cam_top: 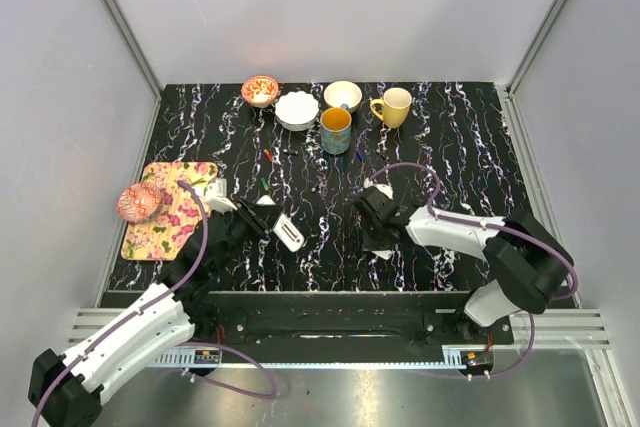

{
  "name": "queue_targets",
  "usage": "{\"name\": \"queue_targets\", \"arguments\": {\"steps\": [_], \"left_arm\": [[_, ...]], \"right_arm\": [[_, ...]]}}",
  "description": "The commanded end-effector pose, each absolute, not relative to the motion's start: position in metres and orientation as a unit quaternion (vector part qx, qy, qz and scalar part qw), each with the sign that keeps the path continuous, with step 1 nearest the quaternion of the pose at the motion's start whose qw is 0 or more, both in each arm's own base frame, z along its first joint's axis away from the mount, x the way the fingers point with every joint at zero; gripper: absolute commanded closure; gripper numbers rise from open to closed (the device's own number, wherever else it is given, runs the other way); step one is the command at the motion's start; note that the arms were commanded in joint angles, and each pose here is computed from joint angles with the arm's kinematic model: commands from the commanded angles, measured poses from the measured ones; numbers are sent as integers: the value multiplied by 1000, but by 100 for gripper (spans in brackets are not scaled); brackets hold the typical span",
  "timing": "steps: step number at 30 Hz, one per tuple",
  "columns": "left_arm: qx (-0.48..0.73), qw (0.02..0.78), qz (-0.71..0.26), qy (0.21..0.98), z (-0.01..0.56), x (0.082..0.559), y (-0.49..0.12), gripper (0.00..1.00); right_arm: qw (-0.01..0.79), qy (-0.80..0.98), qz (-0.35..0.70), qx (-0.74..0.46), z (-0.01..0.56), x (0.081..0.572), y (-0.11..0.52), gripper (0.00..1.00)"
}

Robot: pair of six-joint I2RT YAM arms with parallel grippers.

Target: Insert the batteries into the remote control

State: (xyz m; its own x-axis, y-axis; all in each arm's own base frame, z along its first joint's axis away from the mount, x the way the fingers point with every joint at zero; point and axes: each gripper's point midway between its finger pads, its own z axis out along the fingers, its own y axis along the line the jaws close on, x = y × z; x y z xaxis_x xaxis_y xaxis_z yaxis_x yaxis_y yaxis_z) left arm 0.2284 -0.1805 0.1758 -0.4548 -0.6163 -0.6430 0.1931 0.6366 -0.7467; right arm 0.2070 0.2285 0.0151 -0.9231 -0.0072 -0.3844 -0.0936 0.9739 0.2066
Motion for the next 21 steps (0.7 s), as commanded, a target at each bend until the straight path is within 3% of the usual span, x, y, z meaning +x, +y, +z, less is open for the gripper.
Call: {"name": "queue_targets", "arguments": {"steps": [1, 11, 12, 13, 15, 21], "left_arm": [[-164, 537, -405, 722, 201, 236, -170, 100], [-131, 548, -492, 663, 229, 221, -179, 100], [-126, 554, -508, 648, 234, 218, -179, 100], [-125, 555, -513, 642, 235, 216, -178, 100], [-132, 561, -532, 621, 239, 213, -174, 100], [-144, 544, -527, 637, 233, 212, -171, 100]], "right_arm": [[273, 950, 143, -47, 60, 233, 238, 100], [419, 884, 205, -28, 175, 314, 234, 91], [424, 878, 220, -31, 182, 320, 238, 71], [426, 876, 227, -27, 184, 326, 237, 58], [422, 873, 244, -6, 187, 345, 233, 48], [354, 902, 246, -32, 154, 362, 255, 53]]}}
